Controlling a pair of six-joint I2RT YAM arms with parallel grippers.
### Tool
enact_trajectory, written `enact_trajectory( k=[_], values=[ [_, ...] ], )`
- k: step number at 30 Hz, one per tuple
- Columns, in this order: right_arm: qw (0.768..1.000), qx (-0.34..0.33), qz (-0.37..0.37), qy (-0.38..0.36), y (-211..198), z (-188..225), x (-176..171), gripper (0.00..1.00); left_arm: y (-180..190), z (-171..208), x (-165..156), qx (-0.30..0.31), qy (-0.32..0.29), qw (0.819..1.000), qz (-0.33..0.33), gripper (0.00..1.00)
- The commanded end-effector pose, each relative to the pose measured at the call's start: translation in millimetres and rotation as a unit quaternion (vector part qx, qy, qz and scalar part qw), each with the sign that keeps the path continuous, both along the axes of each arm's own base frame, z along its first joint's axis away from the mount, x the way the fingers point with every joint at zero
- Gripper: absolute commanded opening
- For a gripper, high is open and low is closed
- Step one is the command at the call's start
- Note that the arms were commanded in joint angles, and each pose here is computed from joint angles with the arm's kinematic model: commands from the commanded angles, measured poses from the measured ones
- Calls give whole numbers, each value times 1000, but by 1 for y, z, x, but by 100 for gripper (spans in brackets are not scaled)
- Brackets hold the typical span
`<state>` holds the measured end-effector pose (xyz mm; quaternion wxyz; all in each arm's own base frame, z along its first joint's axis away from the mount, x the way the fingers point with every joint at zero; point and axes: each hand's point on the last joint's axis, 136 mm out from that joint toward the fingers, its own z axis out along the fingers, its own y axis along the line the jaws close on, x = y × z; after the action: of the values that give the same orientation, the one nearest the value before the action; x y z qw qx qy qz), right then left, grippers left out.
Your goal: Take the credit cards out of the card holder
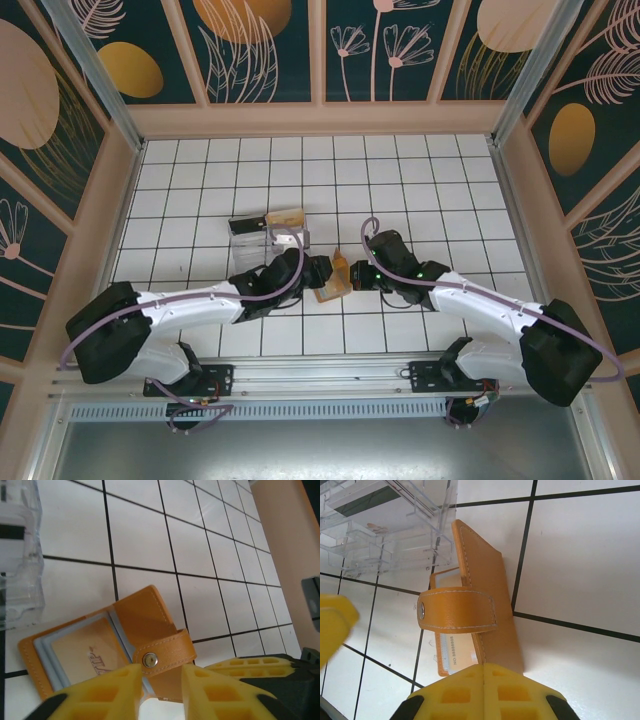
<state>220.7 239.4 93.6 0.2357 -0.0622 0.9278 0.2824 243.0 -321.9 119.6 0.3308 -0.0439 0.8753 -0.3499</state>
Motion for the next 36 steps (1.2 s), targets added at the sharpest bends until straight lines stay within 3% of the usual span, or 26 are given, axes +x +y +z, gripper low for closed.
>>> enact_trajectory(
  k=[1, 7, 17, 23, 29, 36],
  values=[
    [1000, -10, -15, 2, -8, -4, 0, 0, -20, 7, 0, -24, 1, 999, -22, 21],
    [997, -41, -62, 26, -37, -28, 1, 0, -35, -26, -5, -8, 36, 999, -37, 18],
    [994, -69, -76, 37, -49, -48, 0, 0, -47, -59, -1, 40, 64, 996, -44, 15],
    [993, -85, -75, 43, -47, -62, 5, 22, -33, -86, -6, 66, 87, 994, -28, 14],
    [987, -124, -91, 53, -57, -84, 9, 25, -14, -95, -8, 84, 89, 992, -1, 11],
    [984, -138, -101, 57, -65, -92, 10, 22, -4, -106, -13, 90, 101, 991, 8, 10]
  ],
)
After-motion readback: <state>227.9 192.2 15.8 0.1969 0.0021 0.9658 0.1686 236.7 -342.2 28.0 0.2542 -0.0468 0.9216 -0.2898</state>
